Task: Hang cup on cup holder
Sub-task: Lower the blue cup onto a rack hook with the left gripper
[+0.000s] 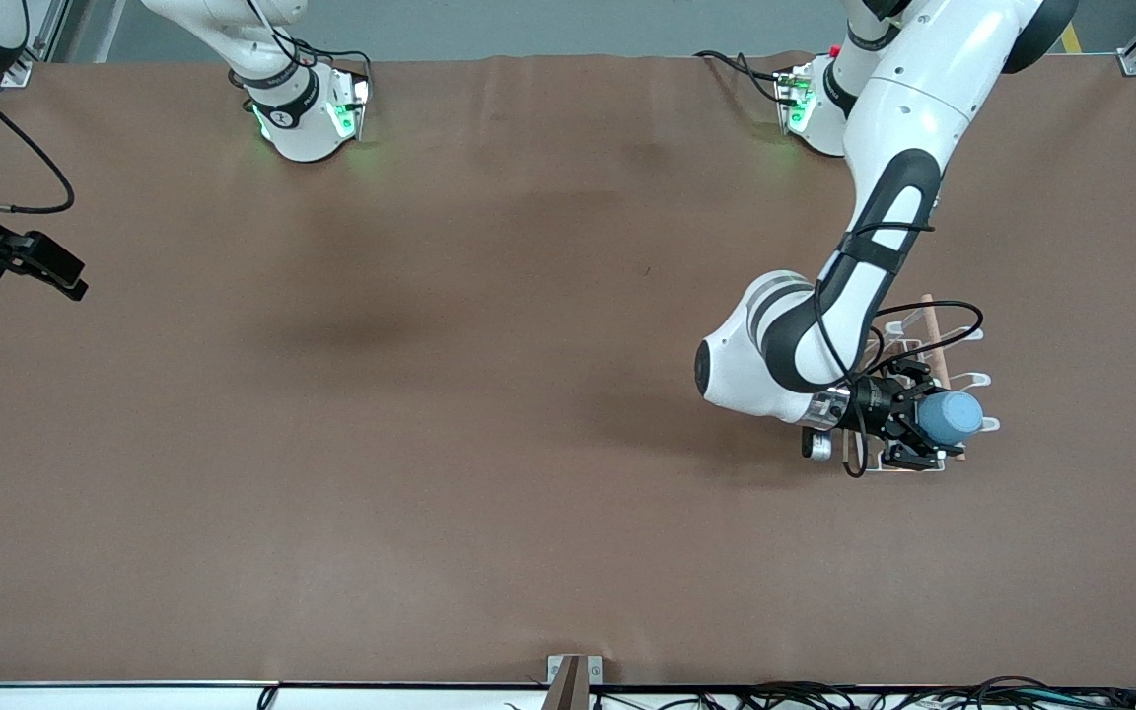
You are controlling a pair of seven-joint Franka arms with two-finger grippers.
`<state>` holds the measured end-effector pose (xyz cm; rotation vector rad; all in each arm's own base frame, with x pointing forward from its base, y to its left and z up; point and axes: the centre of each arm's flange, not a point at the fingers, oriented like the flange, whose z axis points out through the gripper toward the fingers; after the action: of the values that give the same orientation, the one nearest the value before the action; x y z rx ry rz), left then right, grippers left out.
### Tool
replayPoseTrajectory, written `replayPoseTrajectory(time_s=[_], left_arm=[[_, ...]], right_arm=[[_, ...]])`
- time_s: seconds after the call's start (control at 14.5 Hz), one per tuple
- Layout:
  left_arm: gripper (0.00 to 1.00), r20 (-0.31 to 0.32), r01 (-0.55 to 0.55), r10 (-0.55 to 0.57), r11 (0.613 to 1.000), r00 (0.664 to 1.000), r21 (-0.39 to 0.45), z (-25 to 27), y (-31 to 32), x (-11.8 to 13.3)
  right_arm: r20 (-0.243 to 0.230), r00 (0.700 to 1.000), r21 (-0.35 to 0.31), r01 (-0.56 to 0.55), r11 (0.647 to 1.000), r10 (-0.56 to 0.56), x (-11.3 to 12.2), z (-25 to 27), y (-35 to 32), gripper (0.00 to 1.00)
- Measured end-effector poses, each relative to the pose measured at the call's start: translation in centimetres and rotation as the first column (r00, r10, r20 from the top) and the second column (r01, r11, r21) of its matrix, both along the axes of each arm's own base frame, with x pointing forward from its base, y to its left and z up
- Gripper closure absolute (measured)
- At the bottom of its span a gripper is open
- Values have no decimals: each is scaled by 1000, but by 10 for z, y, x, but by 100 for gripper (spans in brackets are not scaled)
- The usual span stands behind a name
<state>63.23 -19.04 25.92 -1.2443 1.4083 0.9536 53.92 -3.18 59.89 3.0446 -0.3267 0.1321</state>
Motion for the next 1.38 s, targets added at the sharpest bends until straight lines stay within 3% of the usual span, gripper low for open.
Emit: replayPoseTrajectory(time_s=[1.38], left_arm=[[23,42,-1,2,1000,999,-12,-40,0,-11]], right_arm=[[-1,1000,1,13,1000,-13,-1,0,-6,0]])
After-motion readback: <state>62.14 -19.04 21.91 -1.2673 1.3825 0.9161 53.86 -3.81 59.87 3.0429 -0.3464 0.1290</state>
